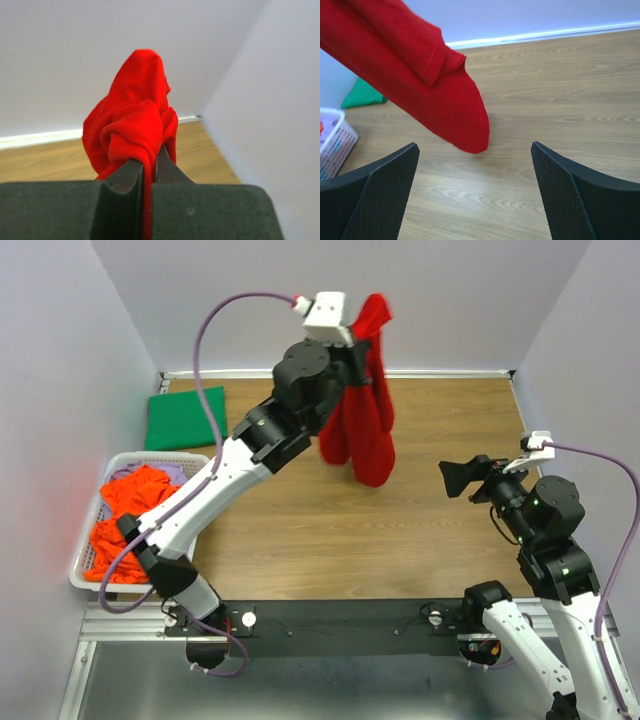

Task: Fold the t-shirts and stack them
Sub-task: Move the tshirt to the center of the board, then flatten the tshirt out

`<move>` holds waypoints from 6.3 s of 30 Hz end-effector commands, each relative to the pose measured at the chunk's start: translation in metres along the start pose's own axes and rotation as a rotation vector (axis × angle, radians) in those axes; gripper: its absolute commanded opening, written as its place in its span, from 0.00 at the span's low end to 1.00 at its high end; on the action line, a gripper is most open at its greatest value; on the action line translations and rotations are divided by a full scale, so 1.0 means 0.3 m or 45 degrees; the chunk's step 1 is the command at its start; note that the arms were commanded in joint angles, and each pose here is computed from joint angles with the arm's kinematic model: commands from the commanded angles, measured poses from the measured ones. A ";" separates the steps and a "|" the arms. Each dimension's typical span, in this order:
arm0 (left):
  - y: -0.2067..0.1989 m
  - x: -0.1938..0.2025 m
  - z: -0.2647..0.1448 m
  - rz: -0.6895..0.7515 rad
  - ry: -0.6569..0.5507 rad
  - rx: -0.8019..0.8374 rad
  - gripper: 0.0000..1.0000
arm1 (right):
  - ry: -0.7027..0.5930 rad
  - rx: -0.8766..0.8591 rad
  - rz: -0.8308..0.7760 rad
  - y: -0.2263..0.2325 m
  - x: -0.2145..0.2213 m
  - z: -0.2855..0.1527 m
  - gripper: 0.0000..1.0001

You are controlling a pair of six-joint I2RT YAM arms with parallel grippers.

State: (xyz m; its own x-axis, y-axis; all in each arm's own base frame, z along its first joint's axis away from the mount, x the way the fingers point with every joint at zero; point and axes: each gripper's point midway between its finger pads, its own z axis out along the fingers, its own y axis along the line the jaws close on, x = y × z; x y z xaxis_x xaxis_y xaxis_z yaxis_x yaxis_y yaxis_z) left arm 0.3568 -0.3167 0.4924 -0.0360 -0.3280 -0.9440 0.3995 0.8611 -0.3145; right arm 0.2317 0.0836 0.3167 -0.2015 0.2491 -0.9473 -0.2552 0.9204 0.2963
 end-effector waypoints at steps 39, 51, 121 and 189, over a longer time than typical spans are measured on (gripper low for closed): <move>0.050 1.016 -0.382 0.064 0.770 0.003 0.81 | 0.921 0.385 0.283 -0.185 0.681 0.159 0.77; -0.063 1.353 -0.314 0.430 1.039 0.015 0.80 | 1.100 0.601 0.334 -0.283 0.889 0.110 0.50; 0.936 0.648 -0.694 -0.197 0.470 -0.987 0.89 | 0.838 0.195 0.120 -0.145 0.659 0.409 0.51; 0.667 1.050 -0.403 -0.190 0.796 -0.480 0.88 | 0.917 0.074 0.189 -0.142 0.640 0.695 0.53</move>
State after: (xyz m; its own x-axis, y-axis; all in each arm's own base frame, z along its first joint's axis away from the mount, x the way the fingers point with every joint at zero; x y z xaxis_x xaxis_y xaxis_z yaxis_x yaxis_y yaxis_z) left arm 0.3072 -0.2254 0.1137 -0.6752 -0.1678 -0.7183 0.1431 0.9255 -0.3506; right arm 0.4415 0.1055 0.1226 -0.6973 0.1490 -0.7011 0.0034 0.9788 0.2046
